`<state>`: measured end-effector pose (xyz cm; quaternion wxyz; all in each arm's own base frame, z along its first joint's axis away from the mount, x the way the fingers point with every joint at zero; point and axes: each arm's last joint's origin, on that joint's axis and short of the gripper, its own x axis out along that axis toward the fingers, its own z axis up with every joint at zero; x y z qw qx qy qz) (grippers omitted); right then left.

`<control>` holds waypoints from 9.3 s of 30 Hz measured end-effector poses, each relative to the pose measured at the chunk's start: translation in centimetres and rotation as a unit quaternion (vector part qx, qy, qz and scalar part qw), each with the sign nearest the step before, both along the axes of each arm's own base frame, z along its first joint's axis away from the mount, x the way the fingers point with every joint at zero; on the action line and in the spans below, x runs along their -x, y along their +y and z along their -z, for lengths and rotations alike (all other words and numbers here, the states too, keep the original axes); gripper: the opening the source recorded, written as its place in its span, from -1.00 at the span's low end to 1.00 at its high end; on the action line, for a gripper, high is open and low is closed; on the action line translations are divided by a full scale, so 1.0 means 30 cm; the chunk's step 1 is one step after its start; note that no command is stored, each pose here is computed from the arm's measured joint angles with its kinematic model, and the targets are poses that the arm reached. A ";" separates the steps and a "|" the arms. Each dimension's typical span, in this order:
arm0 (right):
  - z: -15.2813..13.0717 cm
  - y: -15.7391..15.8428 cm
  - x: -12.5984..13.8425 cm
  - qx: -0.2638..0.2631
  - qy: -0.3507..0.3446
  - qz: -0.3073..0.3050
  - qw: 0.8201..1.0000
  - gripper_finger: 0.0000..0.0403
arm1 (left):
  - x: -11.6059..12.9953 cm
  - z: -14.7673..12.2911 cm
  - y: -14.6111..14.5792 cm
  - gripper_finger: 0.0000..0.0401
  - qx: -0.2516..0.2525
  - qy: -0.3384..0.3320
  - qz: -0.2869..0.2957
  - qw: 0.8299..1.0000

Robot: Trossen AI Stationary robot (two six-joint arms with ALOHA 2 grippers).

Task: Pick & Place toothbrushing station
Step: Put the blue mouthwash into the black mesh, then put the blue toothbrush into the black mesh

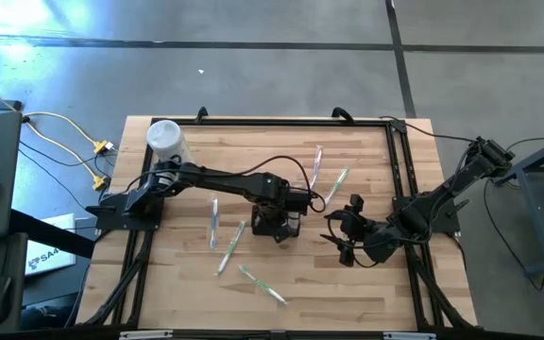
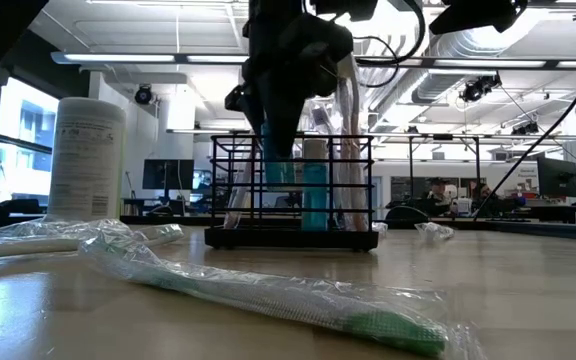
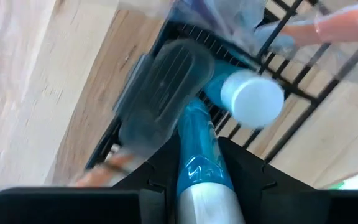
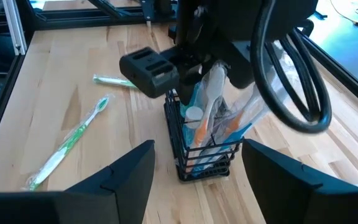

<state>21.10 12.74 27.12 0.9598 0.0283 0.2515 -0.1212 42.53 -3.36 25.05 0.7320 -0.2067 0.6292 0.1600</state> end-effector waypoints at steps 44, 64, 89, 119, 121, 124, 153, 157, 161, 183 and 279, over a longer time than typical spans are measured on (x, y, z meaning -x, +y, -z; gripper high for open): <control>0.004 -0.002 0.003 0.001 0.007 0.001 1.000 0.17 | -0.015 0.046 -0.002 -0.31 -0.008 0.000 0.053 0.999; 0.006 -0.003 0.004 0.003 0.010 0.001 1.000 0.17 | -0.016 0.046 -0.003 -0.41 -0.001 0.000 0.051 0.999; 0.006 -0.003 0.004 0.004 0.010 0.001 1.000 0.17 | 0.003 -0.003 -0.004 -0.41 0.007 0.005 0.053 0.999; 0.008 -0.004 0.005 0.006 0.014 0.001 1.000 0.17 | 0.024 -0.182 -0.002 -0.41 0.007 -0.033 0.052 0.998; 0.009 -0.004 0.006 0.003 0.014 0.003 1.000 0.17 | 0.027 -0.181 -0.003 -0.41 0.007 -0.027 0.052 0.998; 0.011 -0.005 0.007 0.002 0.017 0.005 1.000 0.17 | 0.027 -0.177 -0.012 -0.41 0.002 -0.027 0.054 0.998; 0.011 -0.006 0.008 -0.001 0.017 0.007 1.000 0.17 | 0.061 -0.196 -0.106 -0.41 0.000 -0.001 0.072 0.997; 0.011 -0.005 0.008 0.000 0.017 0.007 1.000 0.17 | 0.083 -0.229 -0.147 -0.41 0.001 0.006 0.075 0.997; 0.011 -0.005 0.008 0.000 0.017 0.007 1.000 0.17 | 0.113 -0.261 -0.214 -0.41 0.006 0.008 0.075 0.997; 0.016 -0.008 0.011 -0.007 0.023 0.013 1.000 0.17 | 0.443 -0.200 -0.326 -0.41 -0.027 0.108 0.169 0.979; 0.046 -0.041 0.030 0.014 0.058 0.069 0.996 0.17 | 0.584 0.388 0.029 -0.42 0.094 0.101 -0.228 0.964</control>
